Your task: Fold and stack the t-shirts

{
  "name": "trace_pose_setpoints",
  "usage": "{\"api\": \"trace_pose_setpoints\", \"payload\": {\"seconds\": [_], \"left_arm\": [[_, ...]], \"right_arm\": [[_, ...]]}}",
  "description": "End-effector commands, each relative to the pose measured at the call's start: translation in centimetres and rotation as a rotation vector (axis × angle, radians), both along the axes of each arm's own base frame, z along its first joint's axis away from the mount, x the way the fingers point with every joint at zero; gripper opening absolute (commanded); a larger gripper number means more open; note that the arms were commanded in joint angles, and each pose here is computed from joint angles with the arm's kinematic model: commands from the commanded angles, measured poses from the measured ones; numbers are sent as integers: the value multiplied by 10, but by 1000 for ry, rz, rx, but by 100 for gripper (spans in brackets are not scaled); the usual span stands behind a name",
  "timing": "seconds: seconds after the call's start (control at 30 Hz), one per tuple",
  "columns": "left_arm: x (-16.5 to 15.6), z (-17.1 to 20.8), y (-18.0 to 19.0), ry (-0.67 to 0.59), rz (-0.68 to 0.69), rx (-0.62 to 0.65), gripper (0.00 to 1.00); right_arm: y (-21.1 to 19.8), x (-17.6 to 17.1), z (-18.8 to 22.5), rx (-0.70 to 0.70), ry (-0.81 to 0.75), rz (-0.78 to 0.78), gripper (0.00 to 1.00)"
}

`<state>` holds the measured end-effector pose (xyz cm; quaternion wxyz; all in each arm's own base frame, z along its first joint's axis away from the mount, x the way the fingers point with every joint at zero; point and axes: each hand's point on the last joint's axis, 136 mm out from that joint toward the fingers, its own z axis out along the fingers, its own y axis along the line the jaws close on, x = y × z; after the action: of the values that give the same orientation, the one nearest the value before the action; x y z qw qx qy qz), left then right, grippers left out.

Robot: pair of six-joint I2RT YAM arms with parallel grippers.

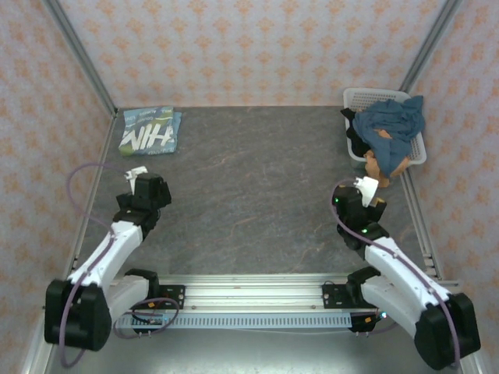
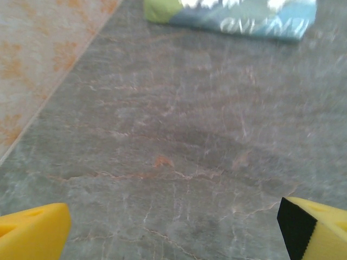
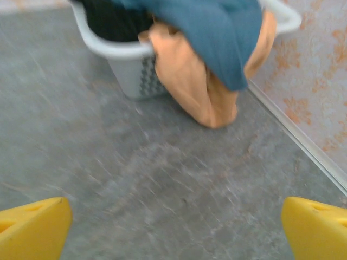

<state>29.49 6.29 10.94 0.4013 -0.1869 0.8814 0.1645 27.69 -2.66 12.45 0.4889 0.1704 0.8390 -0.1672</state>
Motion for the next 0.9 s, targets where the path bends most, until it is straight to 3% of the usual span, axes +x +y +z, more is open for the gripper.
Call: {"api": "trace_pose_setpoints", "payload": {"seconds": [0.0, 0.23, 0.33, 0.43, 0.57, 0.87], "left_arm": [[43, 19, -2, -171, -53, 38, 100], [96, 3, 2, -237, -73, 17, 100], [108, -7, -6, -181, -132, -4, 100], [102, -6, -24, -241, -217, 19, 100], [88, -8, -20, -358, -196, 30, 100], [91, -12, -19, -320, -184, 37, 100]], "right_arm": [[10, 36, 32, -6, -163, 55, 99], [8, 70, 0, 49, -180, 101, 99], [6, 91, -3, 47, -176, 133, 99], [3, 105, -7, 38, -160, 159, 99], [-12, 101, -26, 103, -235, 135, 99], [-19, 109, -31, 96, -182, 87, 99]]}}
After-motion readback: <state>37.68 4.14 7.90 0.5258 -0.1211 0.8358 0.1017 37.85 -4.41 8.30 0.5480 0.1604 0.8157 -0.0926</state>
